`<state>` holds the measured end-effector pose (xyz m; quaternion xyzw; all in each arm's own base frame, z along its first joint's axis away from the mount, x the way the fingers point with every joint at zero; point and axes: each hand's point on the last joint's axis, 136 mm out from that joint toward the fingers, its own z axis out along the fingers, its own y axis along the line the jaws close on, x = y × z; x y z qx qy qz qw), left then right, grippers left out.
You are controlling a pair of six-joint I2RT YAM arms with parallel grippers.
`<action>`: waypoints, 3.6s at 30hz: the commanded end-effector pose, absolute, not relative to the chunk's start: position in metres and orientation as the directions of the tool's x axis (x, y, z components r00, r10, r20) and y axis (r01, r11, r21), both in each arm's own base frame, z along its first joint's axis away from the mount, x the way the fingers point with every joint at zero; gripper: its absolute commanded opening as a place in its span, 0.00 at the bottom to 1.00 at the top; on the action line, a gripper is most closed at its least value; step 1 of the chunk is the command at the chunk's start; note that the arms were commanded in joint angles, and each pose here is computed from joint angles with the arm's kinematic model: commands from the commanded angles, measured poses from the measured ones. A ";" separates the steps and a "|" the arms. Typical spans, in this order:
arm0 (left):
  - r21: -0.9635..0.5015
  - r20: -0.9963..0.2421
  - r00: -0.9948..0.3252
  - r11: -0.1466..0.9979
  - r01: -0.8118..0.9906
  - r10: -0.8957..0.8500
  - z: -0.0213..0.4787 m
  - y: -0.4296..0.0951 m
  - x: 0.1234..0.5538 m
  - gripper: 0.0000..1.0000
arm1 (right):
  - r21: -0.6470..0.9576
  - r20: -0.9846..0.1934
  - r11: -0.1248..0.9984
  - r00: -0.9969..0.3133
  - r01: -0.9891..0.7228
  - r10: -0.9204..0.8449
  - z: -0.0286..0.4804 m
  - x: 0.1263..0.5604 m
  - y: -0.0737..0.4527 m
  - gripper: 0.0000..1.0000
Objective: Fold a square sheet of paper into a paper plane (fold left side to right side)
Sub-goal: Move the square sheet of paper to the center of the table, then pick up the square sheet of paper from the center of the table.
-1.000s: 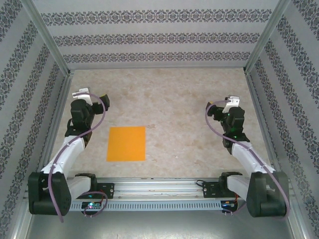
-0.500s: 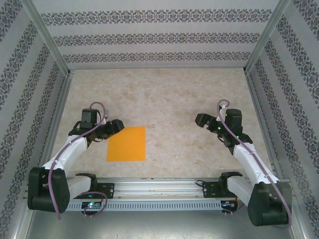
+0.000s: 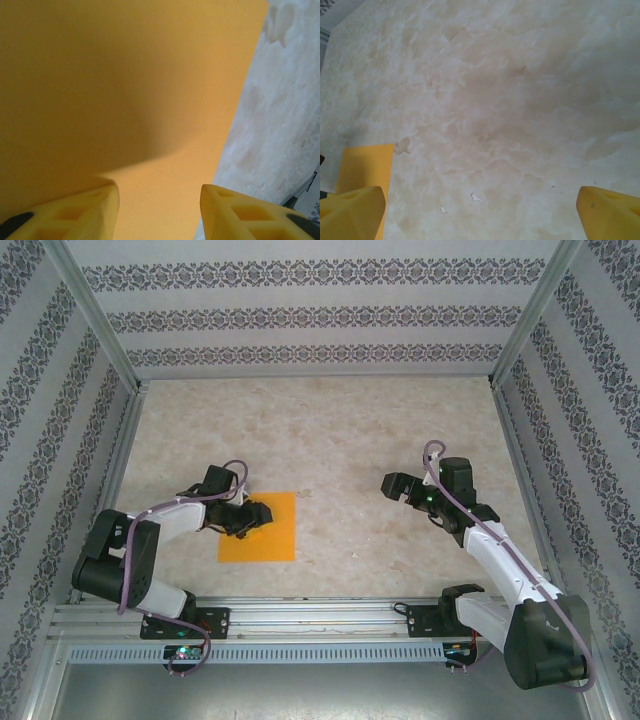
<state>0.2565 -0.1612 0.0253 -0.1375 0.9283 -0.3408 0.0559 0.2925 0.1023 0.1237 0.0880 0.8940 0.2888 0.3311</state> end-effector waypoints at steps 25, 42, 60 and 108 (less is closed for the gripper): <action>-0.584 0.025 -0.965 0.779 -0.227 -0.263 -0.010 -0.257 0.321 0.44 | 0.478 -0.555 0.876 -0.749 0.069 0.362 0.130 0.292 0.080 0.98; -0.651 -0.184 -0.958 0.758 -0.050 -0.221 0.104 -0.269 0.361 0.56 | 0.432 -0.535 0.898 -0.777 0.086 0.331 0.142 0.295 0.077 0.98; -0.599 -0.224 -0.932 0.795 -0.100 -0.286 0.114 -0.186 0.326 0.47 | 0.291 -0.483 0.956 -0.869 -0.043 0.108 0.133 0.321 0.133 0.92; -0.526 0.045 -0.959 0.809 -0.262 -0.281 0.001 -0.194 0.292 0.28 | 0.193 -0.142 0.936 -0.952 -0.294 -0.270 0.017 0.350 0.295 0.95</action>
